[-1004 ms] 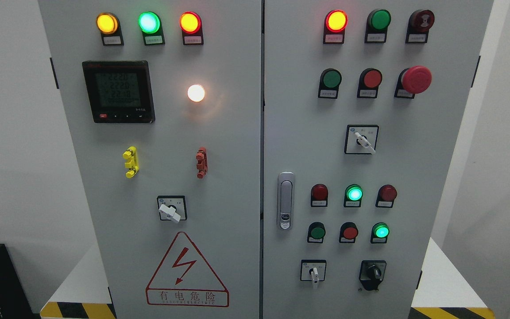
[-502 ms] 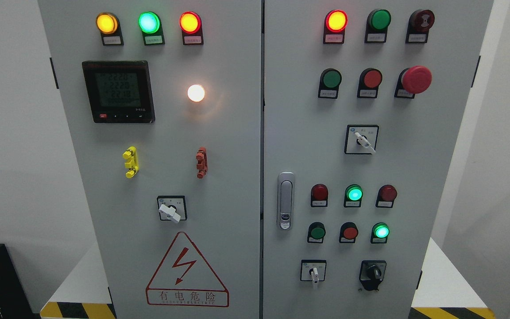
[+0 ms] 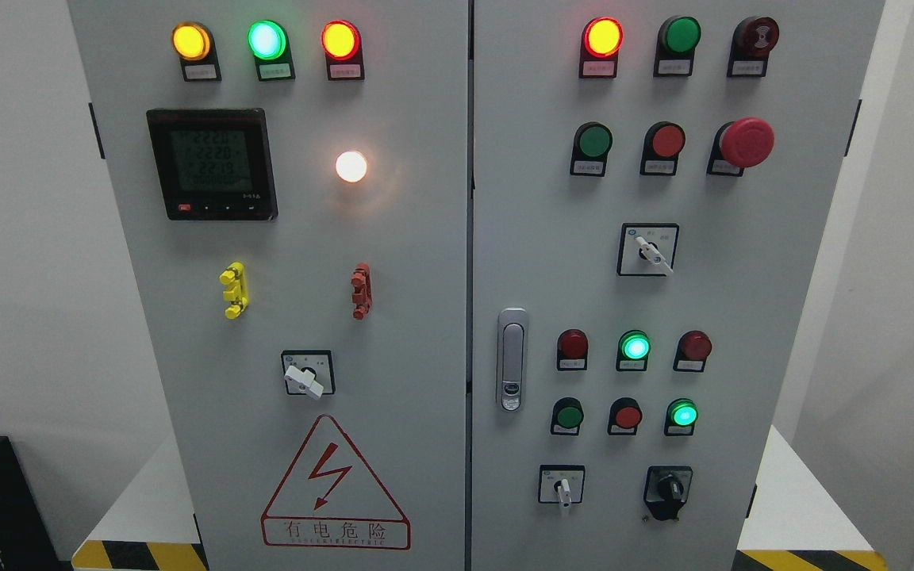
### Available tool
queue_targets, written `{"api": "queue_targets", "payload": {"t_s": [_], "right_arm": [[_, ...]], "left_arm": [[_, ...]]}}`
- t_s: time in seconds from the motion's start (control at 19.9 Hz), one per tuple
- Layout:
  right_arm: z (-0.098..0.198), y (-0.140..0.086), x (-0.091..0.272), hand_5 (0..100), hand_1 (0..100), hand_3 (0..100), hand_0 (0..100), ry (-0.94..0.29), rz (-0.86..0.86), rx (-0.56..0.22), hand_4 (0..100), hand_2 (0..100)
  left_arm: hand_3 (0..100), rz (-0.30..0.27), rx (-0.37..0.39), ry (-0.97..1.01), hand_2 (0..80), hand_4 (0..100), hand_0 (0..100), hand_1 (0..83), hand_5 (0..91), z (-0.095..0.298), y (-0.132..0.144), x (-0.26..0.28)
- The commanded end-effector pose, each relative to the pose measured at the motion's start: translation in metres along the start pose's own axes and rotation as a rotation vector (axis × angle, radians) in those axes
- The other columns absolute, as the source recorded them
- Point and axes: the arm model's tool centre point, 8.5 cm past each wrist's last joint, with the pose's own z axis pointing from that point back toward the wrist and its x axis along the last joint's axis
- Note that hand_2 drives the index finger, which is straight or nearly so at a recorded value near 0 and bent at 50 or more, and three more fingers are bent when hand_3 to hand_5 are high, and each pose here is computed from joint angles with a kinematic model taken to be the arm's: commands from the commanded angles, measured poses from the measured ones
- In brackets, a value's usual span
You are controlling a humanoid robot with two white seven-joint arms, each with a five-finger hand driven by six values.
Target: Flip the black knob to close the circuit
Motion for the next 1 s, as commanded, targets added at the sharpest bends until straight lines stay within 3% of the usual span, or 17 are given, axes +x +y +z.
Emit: {"api": "queue_targets", "payload": {"t_s": [0.0,0.3,0.5,0.75,0.95], "right_arm": [[-0.008,-0.047,0.095,70,7,91,0,-0.274,0.151,-0.144,70,77],[-0.002,-0.073,0.138,74,7,93,0,-0.384,0.203,-0.235,73,79],[0.01,-0.1,0.167,78,8,93,0,-0.447,0.298,-0.337,75,79],[0.03,-0.112,0.214,79,9,94,0,-0.548,0.381,-0.435,76,79],[0.04,-0.121,0.23,79,10,94,0,-0.583,0.403,-0.488,77,78]], "left_arm": [[0,-0.044,-0.009,0.018,0.0,0,12,55.6,0.0,0.002,-0.001,-0.007],[0,-0.042,-0.009,0.018,0.0,0,12,55.6,0.0,0.002,-0.001,-0.007],[0,-0.042,-0.008,0.018,0.0,0,12,55.6,0.0,0.002,-0.001,-0.007],[0,-0.042,-0.009,0.016,0.0,0,12,55.6,0.0,0.002,-0.001,-0.007],[0,-0.042,-0.009,0.016,0.0,0,12,55.6,0.0,0.002,-0.001,-0.007]]}}
